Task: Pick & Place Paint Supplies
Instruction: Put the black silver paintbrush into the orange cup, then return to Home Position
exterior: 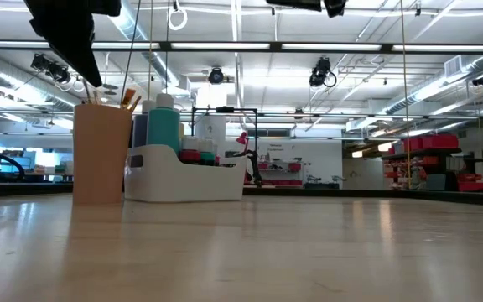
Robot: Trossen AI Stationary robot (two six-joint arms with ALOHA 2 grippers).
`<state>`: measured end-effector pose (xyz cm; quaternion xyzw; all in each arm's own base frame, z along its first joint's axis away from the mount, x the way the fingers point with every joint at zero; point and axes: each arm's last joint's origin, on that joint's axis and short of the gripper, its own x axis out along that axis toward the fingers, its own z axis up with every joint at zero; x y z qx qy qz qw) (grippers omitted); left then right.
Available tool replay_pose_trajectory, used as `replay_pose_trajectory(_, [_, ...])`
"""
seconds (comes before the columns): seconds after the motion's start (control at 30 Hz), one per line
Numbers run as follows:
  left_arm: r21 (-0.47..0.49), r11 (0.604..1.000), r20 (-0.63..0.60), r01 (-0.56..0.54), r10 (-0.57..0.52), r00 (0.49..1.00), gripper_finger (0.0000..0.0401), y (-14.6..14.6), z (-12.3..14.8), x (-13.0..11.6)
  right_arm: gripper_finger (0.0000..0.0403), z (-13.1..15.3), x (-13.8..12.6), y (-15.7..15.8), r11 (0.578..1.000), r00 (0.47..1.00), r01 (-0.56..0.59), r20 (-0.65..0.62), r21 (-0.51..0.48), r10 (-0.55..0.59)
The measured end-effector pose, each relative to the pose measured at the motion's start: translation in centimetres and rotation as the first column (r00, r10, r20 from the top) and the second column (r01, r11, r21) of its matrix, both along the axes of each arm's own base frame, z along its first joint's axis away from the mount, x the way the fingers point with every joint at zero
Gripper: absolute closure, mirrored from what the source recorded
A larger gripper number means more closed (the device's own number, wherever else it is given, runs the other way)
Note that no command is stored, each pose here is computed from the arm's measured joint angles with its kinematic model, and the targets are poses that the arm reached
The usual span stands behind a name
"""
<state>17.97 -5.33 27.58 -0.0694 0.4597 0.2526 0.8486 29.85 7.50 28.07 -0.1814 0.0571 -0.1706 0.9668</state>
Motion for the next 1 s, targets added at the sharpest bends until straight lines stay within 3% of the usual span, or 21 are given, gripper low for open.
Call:
replay_pose_trajectory(0.1, [-0.038,0.999,-0.009,0.028,-0.028,1.000,0.0333,-0.1,0.9,0.0,0.0305,0.5,-0.5,0.1,0.999,0.999,0.049,0.008,-0.006,-0.049])
replay_pose_trajectory(0.17, [-0.029,0.999,0.056,0.016,-0.014,0.998,0.0332,-0.1,2.4,0.2,0.0305,1.5,-1.4,0.3,1.000,1.000,-0.001,0.025,0.002,0.001])
replay_pose_trajectory(0.37, [0.232,0.972,0.299,-0.028,-0.044,0.953,0.0331,0.5,8.1,-1.0,0.0305,4.6,-5.3,-0.2,0.953,0.961,-0.277,0.049,0.120,0.273])
replay_pose_trajectory(0.57, [0.300,0.952,0.434,-0.061,-0.079,0.897,0.0343,1.8,10.7,-3.7,0.0305,5.7,-9.4,-1.8,0.929,0.954,-0.285,-0.028,0.238,0.300])
replay_pose_trajectory(0.7, [0.321,0.943,0.468,-0.084,-0.080,0.880,0.0354,2.7,9.7,-5.7,0.0305,5.9,-11.0,-2.5,0.912,0.943,-0.302,-0.055,0.278,0.329])
replay_pose_trajectory(0.8, [0.323,0.944,0.489,-0.071,-0.103,0.866,0.0362,3.1,7.6,-6.6,0.0305,6.0,-11.7,-2.9,0.913,0.943,-0.296,-0.068,0.280,0.326])
replay_pose_trajectory(0.9, [0.336,0.942,0.522,-0.019,-0.170,0.836,0.0371,3.2,5.2,-7.0,0.0305,5.6,-12.1,-3.0,0.896,0.921,-0.346,-0.084,0.277,0.382])
replay_pose_trajectory(1.0, [0.375,0.925,0.568,0.059,-0.279,0.774,0.0380,3.2,3.1,-7.4,0.0305,4.0,-12.3,-3.2,0.872,0.903,-0.402,-0.036,0.279,0.428])
